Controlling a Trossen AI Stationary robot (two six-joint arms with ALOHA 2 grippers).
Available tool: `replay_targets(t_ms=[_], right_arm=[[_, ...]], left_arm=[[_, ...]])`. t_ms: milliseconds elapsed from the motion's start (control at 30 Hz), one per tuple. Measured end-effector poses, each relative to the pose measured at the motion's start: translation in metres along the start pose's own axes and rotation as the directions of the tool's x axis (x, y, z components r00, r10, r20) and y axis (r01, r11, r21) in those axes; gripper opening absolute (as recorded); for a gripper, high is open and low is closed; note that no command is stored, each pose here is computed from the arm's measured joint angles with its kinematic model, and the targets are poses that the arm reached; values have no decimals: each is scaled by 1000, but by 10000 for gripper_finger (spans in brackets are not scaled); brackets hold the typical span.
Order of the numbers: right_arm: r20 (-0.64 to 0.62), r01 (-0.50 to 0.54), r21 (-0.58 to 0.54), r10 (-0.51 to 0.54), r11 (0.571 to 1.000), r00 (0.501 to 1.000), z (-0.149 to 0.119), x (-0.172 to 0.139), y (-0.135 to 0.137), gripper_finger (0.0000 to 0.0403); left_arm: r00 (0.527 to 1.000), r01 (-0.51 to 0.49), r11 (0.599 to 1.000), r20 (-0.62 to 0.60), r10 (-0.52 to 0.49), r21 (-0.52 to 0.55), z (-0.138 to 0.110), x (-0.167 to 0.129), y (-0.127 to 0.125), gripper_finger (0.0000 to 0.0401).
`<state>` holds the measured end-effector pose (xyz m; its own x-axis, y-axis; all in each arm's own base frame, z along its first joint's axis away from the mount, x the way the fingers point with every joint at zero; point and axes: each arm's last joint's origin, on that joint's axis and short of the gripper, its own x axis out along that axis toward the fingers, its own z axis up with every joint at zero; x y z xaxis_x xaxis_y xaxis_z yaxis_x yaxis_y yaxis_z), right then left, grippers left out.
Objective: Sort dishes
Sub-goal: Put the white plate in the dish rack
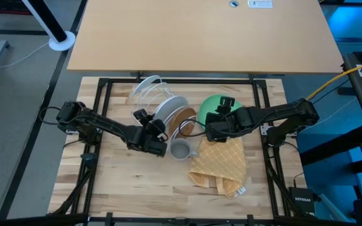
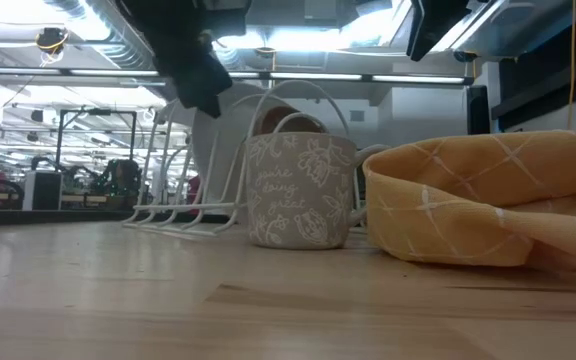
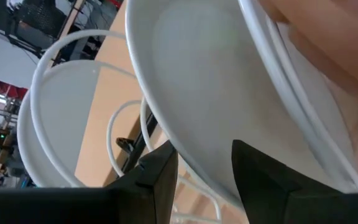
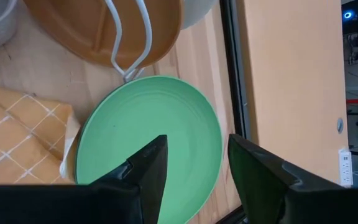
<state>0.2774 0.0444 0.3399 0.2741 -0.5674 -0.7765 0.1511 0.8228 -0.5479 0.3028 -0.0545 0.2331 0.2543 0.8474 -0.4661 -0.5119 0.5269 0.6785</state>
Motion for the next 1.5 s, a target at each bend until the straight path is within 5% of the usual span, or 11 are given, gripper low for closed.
replay_targets(t_ms=[367, 933, 1500], right_arm=[[1, 0, 0, 0, 1000, 1000, 0, 0, 0, 172], [2, 0, 1, 0, 1000, 1000, 0, 0, 0, 172], [-1, 0, -3, 0, 1000, 1000, 0, 0, 0, 172]], left_arm=[[999, 39, 999, 0, -39, -29, -8, -15, -5, 141], [997, -7, 1000, -72, 6, -14, -4, 8, 7, 141], [992, -47, 997, -123, 40, -58, 19, 6, 35, 141]])
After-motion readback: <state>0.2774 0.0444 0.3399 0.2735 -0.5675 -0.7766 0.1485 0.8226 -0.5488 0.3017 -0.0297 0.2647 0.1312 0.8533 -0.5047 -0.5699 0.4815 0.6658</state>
